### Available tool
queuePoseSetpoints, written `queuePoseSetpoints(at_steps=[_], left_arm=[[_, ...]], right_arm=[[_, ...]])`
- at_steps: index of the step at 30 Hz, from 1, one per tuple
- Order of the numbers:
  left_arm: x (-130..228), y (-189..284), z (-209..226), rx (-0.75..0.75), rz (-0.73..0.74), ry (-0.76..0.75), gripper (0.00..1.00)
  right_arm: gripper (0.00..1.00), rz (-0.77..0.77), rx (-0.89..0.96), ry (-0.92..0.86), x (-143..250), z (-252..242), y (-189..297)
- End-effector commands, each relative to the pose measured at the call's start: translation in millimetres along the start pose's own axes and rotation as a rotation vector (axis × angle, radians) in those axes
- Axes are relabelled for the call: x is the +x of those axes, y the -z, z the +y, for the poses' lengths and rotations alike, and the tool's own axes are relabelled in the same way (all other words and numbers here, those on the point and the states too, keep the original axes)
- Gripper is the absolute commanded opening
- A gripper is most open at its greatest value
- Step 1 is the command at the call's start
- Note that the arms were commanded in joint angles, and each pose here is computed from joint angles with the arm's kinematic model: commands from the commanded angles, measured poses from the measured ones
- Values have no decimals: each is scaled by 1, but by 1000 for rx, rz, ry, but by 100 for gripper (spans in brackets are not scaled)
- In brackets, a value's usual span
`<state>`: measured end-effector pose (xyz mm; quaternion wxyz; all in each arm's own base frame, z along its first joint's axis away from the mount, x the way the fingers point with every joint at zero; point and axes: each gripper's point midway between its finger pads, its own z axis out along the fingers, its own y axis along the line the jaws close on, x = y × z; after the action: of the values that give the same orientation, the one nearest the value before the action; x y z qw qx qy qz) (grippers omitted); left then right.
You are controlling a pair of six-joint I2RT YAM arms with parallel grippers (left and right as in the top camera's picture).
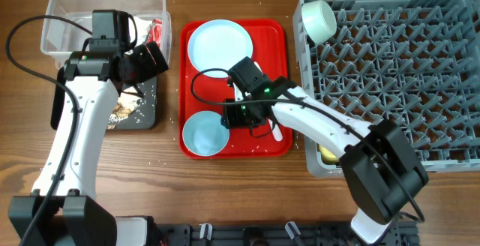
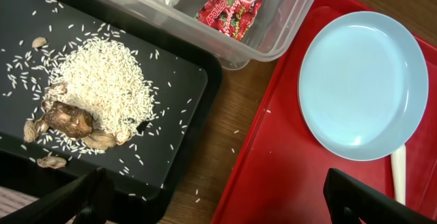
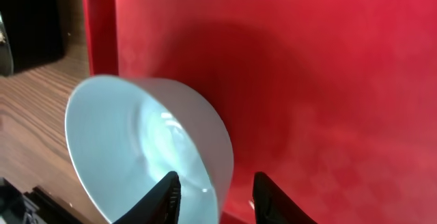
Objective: Sort waste into correct bins and load items into the dishwasher rack
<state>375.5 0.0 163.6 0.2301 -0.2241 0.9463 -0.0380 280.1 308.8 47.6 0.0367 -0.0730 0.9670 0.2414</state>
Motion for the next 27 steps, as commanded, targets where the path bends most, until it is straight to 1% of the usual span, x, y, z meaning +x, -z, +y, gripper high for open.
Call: queuePoseSetpoints(at_steps=[1, 2, 4, 5, 6, 7, 11, 13, 16, 17, 18, 19, 21, 22, 23, 24, 25, 26, 27], left_arm=[[-6, 1, -1, 4, -11, 8, 100], [-6, 1, -1, 4, -11, 8, 100], [-6, 1, -1, 4, -11, 8, 100], [-6, 1, -1, 4, -11, 8, 100], [-6, 1, -1, 4, -11, 8, 100], [-6, 1, -1, 4, -11, 8, 100], [-6, 1, -1, 4, -11, 8, 100], [-6, 1, -1, 4, -11, 8, 100], [-6, 1, -1, 4, -11, 8, 100], [-6, 1, -1, 4, -11, 8, 100], [-6, 1, -1, 4, -11, 8, 100], [-6, 1, -1, 4, -11, 8, 100], [-6, 1, -1, 4, -11, 8, 100], [-6, 1, -1, 4, -11, 8, 100], [-6, 1, -1, 4, -11, 8, 100], [-6, 1, -1, 4, -11, 8, 100], [-6, 1, -1, 4, -11, 8, 100], [-6, 1, -1, 4, -11, 8, 100], [-6, 1, -1, 4, -11, 8, 100]], right_arm=[[33, 59, 4, -35, 10, -5, -19], [29, 60, 5, -37, 9, -6, -20], [27, 59, 6, -38, 9, -6, -20], [21, 59, 6, -38, 9, -6, -20], [9, 59, 5, -39, 9, -6, -20], [4, 59, 6, -40, 9, -6, -20], [4, 49, -15, -48, 3, -6, -16], [4, 9, -32, -44, -10, -7, -2], [4, -132, -38, -37, -40, -14, 48], [4, -221, -10, -53, -54, -23, 76], [4, -323, 38, -72, -66, -35, 107], [4, -465, 131, -105, -78, -55, 150], [4, -685, 318, -169, -84, -89, 220], [4, -856, 491, -231, -78, -116, 277], [4, -989, 642, -286, -63, -134, 325], [4, -1089, 780, -335, -44, -148, 364], [4, -1131, 882, -350, -28, -157, 387], [4, -1120, 1000, -337, -16, -165, 399], [4, -1091, 1096, -315, -15, -172, 401]])
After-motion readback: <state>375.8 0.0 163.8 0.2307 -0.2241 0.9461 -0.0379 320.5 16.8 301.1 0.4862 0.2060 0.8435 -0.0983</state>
